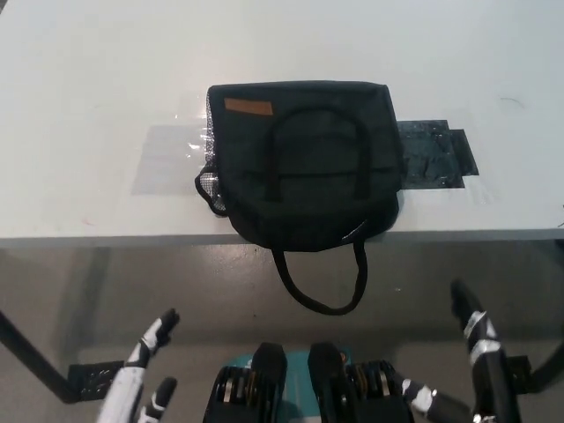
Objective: A soft travel bag is kept infront of the robot in the middle of the desk and the robot uses both its hands to press it to reduce its size
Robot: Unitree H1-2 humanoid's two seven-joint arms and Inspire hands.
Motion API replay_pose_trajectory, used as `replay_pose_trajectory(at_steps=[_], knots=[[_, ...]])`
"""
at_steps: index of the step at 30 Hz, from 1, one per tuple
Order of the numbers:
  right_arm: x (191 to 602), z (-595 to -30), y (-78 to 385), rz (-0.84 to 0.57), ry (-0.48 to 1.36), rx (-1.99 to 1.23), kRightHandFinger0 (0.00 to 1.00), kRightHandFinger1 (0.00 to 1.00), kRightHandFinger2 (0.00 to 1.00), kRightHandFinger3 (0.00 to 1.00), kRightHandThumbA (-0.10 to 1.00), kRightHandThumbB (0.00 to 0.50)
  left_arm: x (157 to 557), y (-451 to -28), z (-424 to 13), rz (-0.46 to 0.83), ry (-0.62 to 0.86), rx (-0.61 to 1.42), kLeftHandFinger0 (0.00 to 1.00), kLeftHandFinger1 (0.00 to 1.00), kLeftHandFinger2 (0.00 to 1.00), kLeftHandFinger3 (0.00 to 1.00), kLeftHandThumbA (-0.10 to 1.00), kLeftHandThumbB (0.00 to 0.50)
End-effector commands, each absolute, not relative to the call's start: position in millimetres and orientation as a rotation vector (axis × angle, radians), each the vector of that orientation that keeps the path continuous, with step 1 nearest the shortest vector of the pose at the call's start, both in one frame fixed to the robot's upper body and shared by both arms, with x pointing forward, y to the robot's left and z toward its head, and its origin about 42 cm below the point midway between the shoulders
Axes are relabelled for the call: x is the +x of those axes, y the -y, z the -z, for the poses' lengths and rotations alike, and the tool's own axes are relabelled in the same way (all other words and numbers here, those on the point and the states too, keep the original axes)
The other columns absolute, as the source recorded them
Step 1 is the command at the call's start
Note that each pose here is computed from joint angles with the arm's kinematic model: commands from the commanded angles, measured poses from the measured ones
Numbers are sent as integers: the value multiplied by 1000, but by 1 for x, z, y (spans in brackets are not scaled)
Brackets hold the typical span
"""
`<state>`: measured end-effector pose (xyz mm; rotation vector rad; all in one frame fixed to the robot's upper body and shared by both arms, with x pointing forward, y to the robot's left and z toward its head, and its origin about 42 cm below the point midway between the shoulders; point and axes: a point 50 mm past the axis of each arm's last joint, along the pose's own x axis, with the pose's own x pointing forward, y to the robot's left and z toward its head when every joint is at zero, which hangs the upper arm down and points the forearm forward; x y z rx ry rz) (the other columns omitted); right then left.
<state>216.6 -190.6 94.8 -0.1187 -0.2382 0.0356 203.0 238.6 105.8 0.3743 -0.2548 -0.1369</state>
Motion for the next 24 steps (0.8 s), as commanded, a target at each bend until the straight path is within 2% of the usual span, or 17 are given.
replay_pose_trajectory(at_steps=[1,3,4,6,10,24], knots=[[221,-93,183,-87,338,-35,1000,1000,1000,1000,1000,103,201,-232,-103,182,309,380,1000,1000,1000,1000,1000,242],[221,-89,182,-96,318,-31,1000,1000,1000,1000,1000,90,200,-232,-97,183,261,369,1000,1000,1000,1000,1000,256],[221,-89,181,-99,318,-34,1000,1000,1000,1000,1000,83,201,-232,-96,185,253,371,1000,1000,1000,1000,1000,248],[223,-89,182,-99,321,-48,1000,1000,1000,1000,1000,95,203,-232,-94,187,242,374,1000,1000,1000,1000,1000,235],[225,-90,184,-103,311,-49,1000,1000,1000,1000,1000,95,203,-230,-91,192,211,362,1000,1000,1000,1000,1000,256],[227,-92,183,-111,303,-61,1000,1000,1000,1000,1000,126,202,-231,-94,214,186,379,1000,1000,1000,1000,1000,261]])
